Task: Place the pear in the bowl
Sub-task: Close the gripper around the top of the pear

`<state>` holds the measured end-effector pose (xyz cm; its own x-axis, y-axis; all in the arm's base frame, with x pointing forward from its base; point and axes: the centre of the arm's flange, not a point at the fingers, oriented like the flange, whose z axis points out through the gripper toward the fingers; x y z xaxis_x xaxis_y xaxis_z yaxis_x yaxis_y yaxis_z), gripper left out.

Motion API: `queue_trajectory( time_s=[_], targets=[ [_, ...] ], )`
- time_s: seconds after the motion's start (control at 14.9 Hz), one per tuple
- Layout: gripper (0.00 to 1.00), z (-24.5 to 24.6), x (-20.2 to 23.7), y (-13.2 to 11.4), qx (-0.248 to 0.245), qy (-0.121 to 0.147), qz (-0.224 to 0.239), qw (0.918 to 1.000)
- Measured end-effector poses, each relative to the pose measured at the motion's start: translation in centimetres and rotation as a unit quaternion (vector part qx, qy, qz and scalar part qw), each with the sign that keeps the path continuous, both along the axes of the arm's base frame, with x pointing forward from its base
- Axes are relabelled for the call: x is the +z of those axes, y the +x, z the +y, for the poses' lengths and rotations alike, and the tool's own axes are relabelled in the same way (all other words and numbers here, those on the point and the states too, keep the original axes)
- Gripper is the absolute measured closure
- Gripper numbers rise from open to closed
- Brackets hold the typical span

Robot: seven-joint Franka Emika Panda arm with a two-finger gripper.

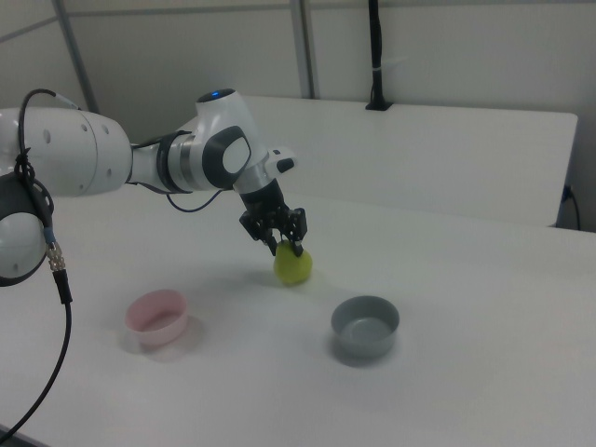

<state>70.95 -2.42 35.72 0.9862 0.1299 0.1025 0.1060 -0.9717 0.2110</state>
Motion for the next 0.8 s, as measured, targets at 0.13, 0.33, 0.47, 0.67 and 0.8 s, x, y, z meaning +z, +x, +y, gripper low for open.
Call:
queue_trajectory(
  time_s=[0.13, 0.33, 0.47, 0.67, 0.8],
  targets=[
    [0.45, 0.00, 0.01, 0.00, 0.000, 0.000, 0.000, 1.0000],
    [0.45, 0.00, 0.02, 0.00, 0.000, 0.000, 0.000, 1.0000],
    [0.45, 0.00, 0.03, -0.01, 0.000, 0.000, 0.000, 1.0000],
    [0.45, 0.01, 0.22, -0.07, 0.000, 0.000, 0.001, 1.0000],
    [0.47, 0.06, 0.57, -0.20, -0.001, 0.000, 0.004, 1.0000]
  ],
)
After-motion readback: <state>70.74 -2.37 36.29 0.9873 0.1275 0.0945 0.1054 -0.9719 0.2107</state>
